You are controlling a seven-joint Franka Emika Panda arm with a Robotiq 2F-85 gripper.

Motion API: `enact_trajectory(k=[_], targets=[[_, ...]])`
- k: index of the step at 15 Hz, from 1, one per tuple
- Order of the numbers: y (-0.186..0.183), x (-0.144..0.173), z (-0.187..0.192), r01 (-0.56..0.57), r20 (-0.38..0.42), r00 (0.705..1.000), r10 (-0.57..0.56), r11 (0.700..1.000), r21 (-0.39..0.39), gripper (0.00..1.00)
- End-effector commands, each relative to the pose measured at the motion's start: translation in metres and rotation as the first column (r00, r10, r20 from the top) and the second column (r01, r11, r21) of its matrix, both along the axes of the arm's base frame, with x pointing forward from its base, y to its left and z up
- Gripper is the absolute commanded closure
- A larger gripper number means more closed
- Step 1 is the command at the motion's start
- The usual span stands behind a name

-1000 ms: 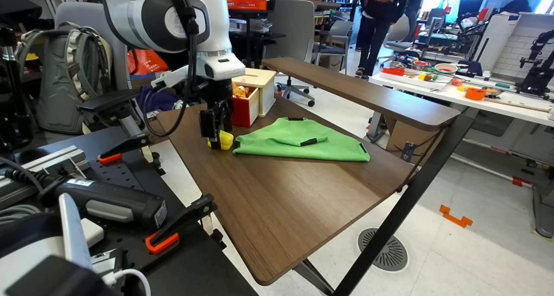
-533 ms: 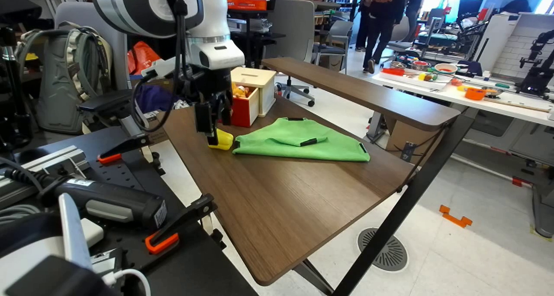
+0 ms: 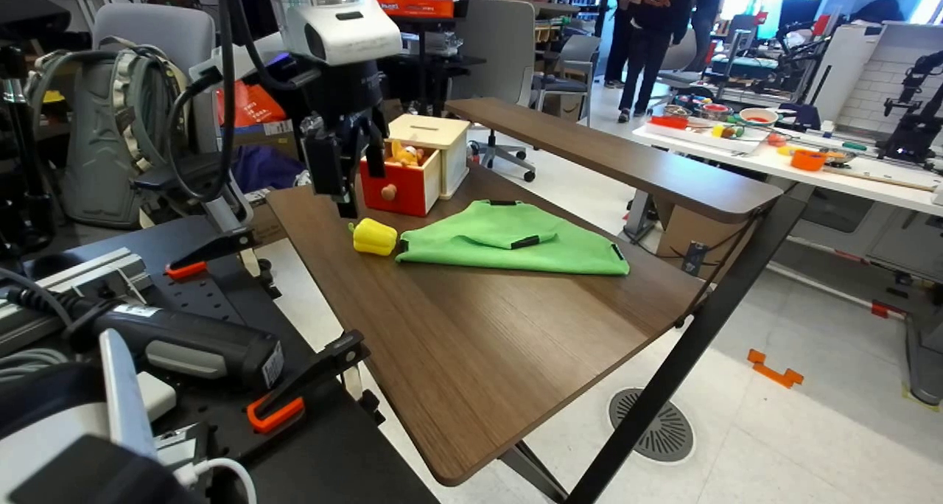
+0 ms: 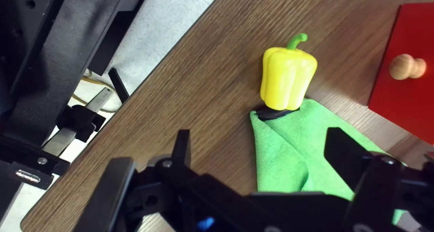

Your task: Move the yellow pepper to the left

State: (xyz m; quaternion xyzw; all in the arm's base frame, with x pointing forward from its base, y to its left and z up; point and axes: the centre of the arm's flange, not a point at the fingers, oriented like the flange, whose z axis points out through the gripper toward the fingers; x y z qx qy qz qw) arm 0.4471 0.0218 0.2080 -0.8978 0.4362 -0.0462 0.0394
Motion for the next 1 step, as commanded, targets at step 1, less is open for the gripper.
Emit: enact_trajectory(k=[1], targets=[[0.0005, 0.0001, -0.0039, -0.001, -0.007, 1.000, 0.001, 1.000, -0.002, 0.00]])
